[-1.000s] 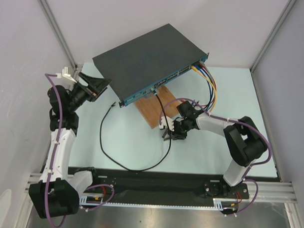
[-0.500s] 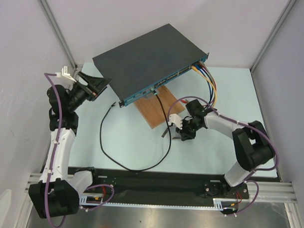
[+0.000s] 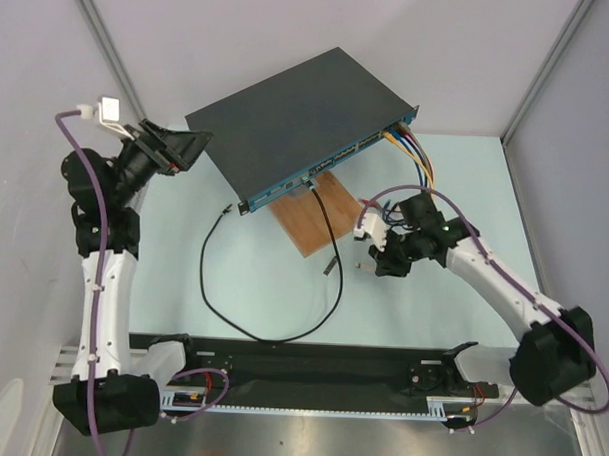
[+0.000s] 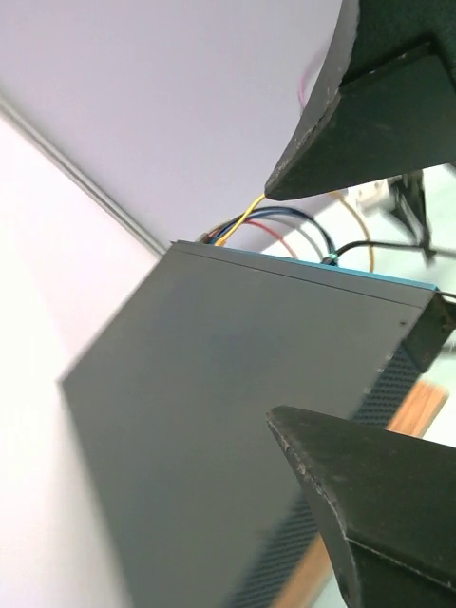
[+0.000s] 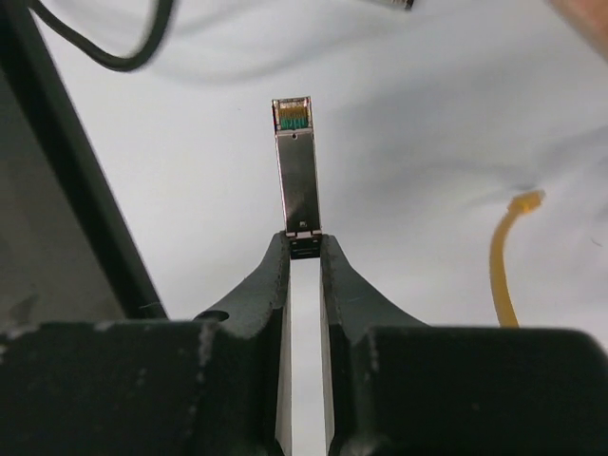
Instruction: Insert the plug into the switch port
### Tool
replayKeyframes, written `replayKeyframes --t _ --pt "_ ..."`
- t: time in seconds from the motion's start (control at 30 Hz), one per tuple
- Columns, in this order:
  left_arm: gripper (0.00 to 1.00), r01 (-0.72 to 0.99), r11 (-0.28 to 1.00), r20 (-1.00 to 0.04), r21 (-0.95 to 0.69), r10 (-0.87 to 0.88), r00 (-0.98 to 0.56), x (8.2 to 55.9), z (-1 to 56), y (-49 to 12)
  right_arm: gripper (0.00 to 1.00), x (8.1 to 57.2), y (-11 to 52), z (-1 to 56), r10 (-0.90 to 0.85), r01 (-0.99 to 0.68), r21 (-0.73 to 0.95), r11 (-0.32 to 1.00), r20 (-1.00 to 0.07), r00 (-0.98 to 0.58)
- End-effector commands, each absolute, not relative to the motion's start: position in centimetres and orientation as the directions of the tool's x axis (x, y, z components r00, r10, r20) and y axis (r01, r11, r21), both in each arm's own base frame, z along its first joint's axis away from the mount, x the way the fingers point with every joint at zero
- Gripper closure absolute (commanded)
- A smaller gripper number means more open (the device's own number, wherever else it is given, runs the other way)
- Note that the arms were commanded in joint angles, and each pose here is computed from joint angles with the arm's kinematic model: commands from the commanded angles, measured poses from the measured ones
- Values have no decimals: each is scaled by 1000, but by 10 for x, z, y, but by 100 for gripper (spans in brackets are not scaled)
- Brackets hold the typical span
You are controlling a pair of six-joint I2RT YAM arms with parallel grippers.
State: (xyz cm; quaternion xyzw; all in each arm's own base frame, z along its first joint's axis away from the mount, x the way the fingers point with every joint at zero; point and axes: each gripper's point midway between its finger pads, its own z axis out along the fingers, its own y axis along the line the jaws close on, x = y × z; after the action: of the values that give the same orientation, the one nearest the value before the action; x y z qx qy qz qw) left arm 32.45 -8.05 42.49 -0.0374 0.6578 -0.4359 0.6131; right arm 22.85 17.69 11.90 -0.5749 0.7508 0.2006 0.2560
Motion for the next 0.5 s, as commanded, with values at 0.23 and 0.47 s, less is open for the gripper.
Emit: replayKeyframes --t 0.23,0.47 --pt "9 816 559 -987 144 23 159 238 462 -141 100 205 202 264 -501 -925 110 364 -814 -295" --pt "8 825 188 -823 533 341 454 174 396 -202 100 178 237 309 -333 -903 342 259 -846 -416"
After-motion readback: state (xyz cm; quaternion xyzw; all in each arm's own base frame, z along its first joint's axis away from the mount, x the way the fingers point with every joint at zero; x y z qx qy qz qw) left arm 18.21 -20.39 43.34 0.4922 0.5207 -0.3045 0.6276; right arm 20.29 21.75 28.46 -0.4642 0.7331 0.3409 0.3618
